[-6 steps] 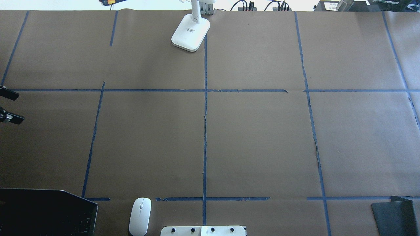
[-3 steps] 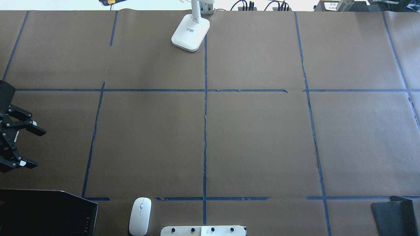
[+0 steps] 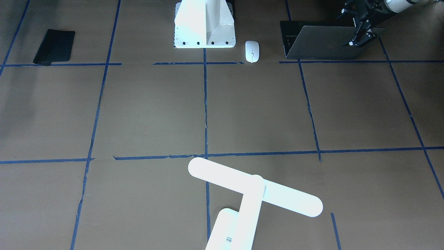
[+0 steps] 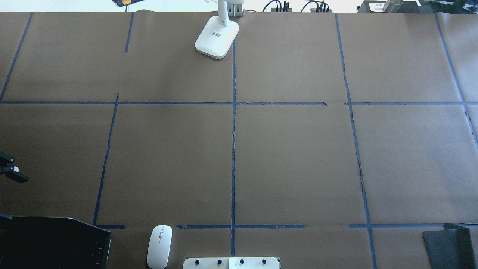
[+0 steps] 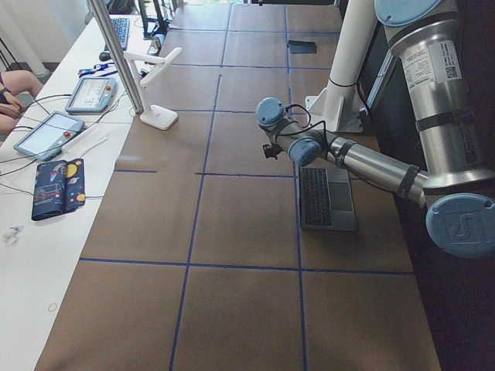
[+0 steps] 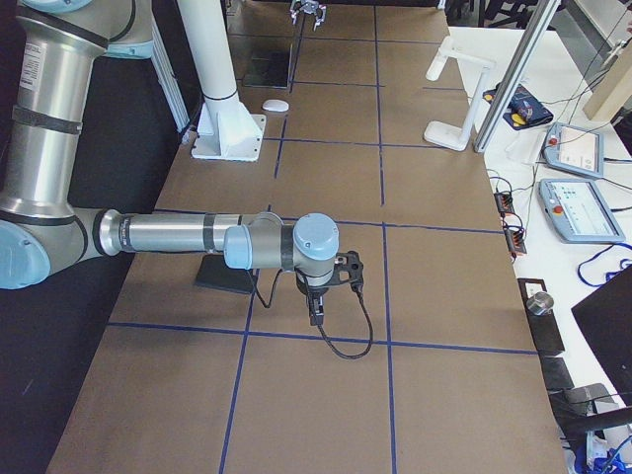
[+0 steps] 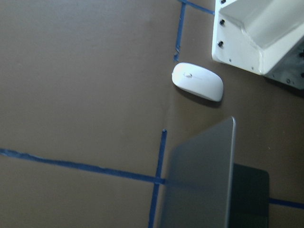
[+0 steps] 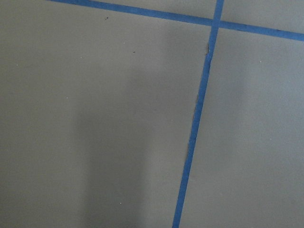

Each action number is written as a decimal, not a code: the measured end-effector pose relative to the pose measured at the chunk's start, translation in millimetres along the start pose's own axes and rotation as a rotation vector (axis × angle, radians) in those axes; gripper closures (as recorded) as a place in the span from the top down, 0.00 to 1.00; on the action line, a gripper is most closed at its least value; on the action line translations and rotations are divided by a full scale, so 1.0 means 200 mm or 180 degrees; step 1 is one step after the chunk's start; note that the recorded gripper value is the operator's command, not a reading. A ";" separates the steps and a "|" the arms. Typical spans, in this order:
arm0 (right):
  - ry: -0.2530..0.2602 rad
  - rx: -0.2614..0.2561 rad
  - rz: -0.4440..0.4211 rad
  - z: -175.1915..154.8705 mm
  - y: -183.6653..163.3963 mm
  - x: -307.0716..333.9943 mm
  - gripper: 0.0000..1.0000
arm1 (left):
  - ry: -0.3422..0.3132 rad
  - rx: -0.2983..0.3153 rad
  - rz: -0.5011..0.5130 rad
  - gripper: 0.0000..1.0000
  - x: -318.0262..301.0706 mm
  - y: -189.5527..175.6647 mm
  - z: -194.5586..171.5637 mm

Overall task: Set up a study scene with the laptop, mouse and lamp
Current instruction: 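Reach the left gripper down to the grey laptop near the robot, then carry the laptop with the left gripper to beside the white lamp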

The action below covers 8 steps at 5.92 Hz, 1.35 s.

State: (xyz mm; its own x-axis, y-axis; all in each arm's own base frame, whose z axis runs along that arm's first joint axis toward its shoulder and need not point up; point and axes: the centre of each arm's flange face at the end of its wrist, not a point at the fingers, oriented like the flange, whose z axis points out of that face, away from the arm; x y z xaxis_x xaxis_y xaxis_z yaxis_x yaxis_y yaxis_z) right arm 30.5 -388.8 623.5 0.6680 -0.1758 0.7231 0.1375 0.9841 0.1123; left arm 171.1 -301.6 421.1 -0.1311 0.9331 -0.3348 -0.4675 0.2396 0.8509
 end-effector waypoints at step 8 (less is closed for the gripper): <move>-0.0002 -0.0002 0.0004 0.00 0.00 0.00 1.00 | -0.0034 -0.0238 0.0148 0.00 0.02 0.04 0.10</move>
State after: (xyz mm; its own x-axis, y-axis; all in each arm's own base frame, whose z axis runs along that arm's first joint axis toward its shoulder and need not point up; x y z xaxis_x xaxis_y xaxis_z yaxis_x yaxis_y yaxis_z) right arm 30.4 -388.9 624.1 0.6676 -0.1746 0.7237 0.1372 0.9843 0.1109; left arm 184.4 -289.5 435.4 -0.1452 0.9457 -0.2909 -0.5250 0.1756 0.8328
